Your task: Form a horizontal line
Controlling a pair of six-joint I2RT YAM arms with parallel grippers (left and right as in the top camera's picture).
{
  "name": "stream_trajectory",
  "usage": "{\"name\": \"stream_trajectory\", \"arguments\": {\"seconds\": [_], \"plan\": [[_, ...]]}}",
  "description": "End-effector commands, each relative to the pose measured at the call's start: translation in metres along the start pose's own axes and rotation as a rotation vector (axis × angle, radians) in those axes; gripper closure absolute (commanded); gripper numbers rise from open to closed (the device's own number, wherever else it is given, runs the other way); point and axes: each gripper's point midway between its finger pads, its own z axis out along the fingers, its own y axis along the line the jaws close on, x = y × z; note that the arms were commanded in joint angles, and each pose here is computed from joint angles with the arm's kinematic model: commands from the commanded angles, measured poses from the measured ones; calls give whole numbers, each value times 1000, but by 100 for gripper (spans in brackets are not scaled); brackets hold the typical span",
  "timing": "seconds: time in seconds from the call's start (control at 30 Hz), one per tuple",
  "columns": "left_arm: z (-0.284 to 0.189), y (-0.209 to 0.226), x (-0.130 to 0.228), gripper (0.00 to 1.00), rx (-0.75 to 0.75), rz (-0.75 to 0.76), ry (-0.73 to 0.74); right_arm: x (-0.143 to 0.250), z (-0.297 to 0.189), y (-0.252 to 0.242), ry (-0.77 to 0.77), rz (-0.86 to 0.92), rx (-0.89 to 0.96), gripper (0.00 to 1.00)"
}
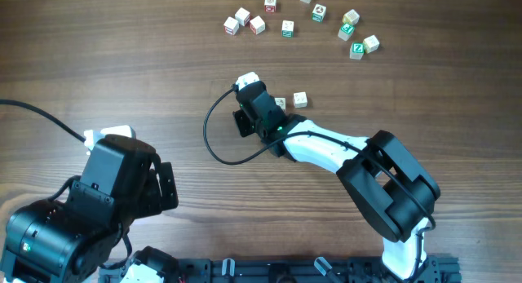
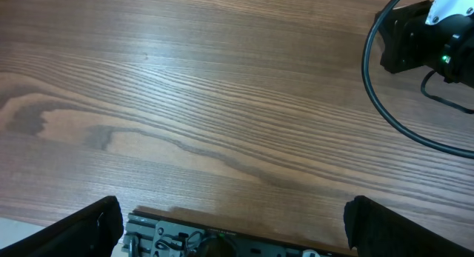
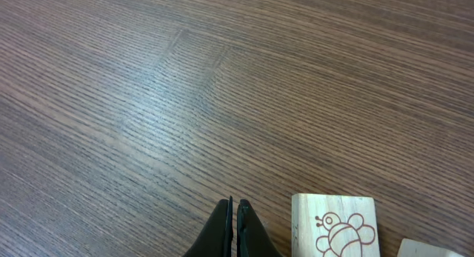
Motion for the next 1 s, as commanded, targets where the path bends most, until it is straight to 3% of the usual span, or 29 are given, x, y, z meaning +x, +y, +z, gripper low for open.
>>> {"name": "stream_trajectory", "arguments": {"seconds": [0.0,0.43,0.53,0.6,0.97], "plan": [[0,1,0,0,-3,9,0,6,5,-12,10,17,60,95],[0,1,0,0,-3,9,0,1,3,-31,-28,126,172,95],[0,1,0,0,-3,9,0,-2,5,1,-18,-20,-12,95],[0,1,0,0,-3,9,0,-4,5,8,-24,-21,-48,95],[0,1,0,0,-3,9,0,6,3,-36,-15,114,199,95]]}}
